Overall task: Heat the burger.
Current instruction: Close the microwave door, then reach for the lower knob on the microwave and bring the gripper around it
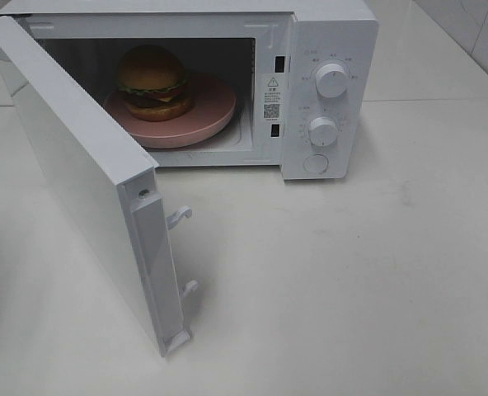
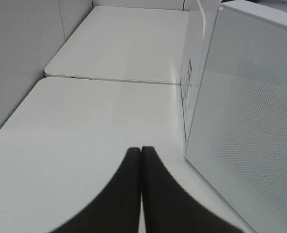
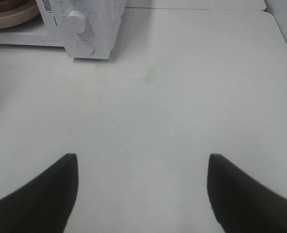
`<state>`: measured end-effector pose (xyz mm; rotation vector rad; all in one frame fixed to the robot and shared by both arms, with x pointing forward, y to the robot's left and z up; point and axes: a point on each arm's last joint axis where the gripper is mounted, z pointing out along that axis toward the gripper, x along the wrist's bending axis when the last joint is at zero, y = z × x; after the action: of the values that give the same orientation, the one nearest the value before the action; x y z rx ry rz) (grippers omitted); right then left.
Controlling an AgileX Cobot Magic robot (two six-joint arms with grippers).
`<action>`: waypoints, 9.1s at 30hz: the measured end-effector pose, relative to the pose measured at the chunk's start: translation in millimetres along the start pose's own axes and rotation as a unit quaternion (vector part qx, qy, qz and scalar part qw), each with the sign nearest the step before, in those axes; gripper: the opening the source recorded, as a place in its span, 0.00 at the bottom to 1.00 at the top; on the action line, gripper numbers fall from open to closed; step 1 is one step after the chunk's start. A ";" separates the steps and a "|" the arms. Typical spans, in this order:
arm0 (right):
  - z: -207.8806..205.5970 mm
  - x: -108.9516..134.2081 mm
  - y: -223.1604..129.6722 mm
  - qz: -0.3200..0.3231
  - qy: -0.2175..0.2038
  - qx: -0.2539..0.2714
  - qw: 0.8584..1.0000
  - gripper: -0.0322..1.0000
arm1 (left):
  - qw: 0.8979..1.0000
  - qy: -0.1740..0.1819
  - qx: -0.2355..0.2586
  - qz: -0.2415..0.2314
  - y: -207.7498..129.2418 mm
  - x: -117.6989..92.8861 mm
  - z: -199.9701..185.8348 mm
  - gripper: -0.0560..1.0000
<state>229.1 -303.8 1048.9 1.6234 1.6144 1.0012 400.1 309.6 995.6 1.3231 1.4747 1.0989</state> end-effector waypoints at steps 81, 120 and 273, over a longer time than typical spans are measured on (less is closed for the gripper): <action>0.0 0.0 0.0 0.000 0.000 0.000 1.000 0.73 | 0.988 -0.153 -0.018 -0.019 -26.5 -239.8 144.6 0.05; 0.0 0.0 0.0 0.000 0.000 0.000 1.000 0.73 | 0.958 -0.243 0.128 0.077 -29.6 -269.1 117.7 0.05; 31.4 7.9 49.4 -0.004 0.005 -0.017 1.000 0.70 | 0.991 -0.086 0.094 0.035 14.5 -12.7 -177.9 0.99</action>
<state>281.1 -296.0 1075.7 1.5909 1.6018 1.0287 233.1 285.5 1055.3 1.5715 1.4399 0.8810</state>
